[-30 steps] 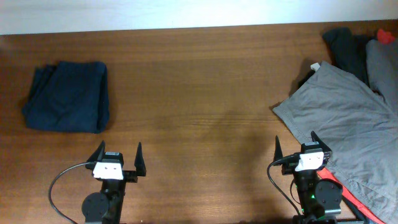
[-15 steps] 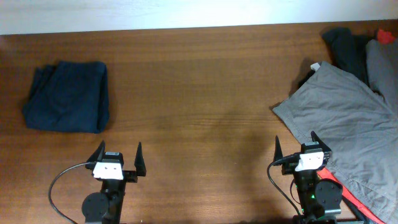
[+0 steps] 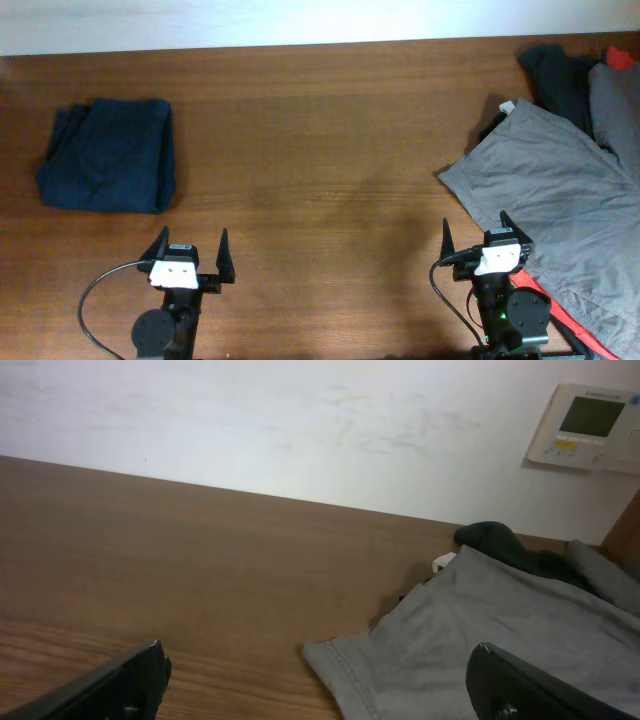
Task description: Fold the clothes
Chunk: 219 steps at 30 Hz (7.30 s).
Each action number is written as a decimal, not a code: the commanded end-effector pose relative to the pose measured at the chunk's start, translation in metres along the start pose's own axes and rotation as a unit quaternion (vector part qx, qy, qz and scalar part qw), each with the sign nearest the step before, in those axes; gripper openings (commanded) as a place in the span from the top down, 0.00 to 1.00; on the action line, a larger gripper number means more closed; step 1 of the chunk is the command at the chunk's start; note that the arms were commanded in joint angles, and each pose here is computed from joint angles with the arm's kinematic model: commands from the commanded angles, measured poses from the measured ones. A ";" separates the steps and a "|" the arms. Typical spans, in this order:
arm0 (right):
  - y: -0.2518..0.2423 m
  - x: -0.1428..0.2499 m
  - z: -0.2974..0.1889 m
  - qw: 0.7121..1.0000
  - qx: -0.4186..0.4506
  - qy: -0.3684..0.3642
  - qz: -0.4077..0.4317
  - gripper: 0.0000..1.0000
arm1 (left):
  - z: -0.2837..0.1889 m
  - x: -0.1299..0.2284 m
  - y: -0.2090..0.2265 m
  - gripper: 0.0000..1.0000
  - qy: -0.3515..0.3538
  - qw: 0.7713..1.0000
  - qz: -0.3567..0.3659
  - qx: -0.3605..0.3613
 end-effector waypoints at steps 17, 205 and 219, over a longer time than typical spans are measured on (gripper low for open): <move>-0.003 0.003 0.000 1.000 0.008 0.004 0.001 0.01 | 0.000 0.002 0.001 0.01 0.001 1.000 -0.005 -0.004; 0.031 0.132 0.029 0.748 0.037 0.663 -0.003 0.37 | 0.110 -0.054 -0.017 0.01 0.376 0.919 -0.075 0.089; 0.014 0.132 0.031 0.756 0.096 0.646 -0.034 0.96 | 0.108 -0.052 -0.017 0.01 0.383 0.916 -0.076 0.089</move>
Point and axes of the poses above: each gripper's point midway between its finger pads, its own z axis out along the fingers, its own y axis along the line the jaws close on, x = y × z, the point moved 4 cm from there along -z, back along the fingers
